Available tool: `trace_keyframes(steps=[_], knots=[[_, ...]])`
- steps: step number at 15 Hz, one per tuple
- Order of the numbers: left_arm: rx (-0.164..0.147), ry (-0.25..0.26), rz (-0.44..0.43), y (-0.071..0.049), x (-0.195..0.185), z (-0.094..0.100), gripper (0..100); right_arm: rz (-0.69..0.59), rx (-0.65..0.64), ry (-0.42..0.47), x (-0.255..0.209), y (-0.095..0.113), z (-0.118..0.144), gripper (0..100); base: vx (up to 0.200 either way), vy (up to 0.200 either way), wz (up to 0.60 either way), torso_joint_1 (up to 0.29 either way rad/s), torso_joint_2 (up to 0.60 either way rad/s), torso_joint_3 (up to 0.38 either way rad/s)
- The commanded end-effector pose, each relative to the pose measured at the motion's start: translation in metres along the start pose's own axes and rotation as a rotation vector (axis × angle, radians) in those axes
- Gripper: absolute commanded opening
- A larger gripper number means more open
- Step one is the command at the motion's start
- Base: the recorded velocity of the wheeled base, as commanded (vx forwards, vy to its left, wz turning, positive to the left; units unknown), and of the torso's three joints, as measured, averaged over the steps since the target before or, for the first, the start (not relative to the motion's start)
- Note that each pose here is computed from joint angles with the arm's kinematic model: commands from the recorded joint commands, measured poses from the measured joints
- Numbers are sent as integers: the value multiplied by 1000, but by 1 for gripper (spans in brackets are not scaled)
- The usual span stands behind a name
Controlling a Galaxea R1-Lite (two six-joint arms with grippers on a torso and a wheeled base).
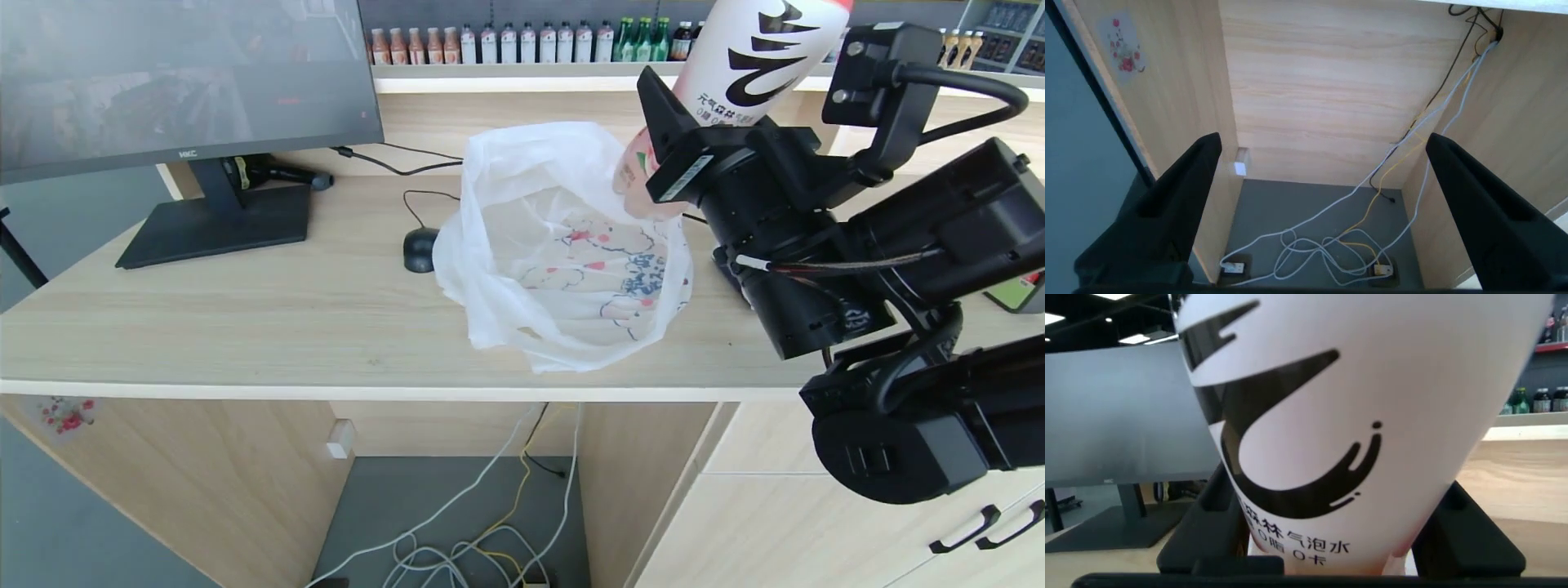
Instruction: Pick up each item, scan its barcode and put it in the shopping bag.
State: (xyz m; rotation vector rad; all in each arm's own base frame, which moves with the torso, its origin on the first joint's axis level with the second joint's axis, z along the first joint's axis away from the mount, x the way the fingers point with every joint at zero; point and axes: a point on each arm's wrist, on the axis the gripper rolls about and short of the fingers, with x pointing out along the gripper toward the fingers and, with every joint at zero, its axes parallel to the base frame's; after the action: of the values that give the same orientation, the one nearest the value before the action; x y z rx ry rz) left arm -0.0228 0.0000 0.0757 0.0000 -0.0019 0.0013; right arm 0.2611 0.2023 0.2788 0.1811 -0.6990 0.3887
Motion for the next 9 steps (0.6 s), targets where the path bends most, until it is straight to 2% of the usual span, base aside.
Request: trace_keyframes(steps=[1, 2, 4, 7, 9], knots=[[0, -1, 0, 0, 0, 0, 100, 4, -4, 15, -6, -1, 2, 0, 0, 200, 0, 12, 2, 2], [0, -1, 0, 0, 0, 0, 100, 6, -9, 30, -10, -2, 0, 0, 0, 200, 0, -2, 2, 2], [5, -1, 0, 0, 0, 0, 100, 18, -12, 54, -10, 0, 0, 0, 0, 0, 0, 0, 0, 0], [5, -1, 0, 0, 0, 0, 100, 30, -54, 152, -7, 0, 2, 0, 0, 0, 0, 0, 0, 0], [5, -1, 0, 0, 0, 0, 100, 43, -95, 168, 4, 3, 9, 0, 0, 0, 0, 0, 0, 0]])
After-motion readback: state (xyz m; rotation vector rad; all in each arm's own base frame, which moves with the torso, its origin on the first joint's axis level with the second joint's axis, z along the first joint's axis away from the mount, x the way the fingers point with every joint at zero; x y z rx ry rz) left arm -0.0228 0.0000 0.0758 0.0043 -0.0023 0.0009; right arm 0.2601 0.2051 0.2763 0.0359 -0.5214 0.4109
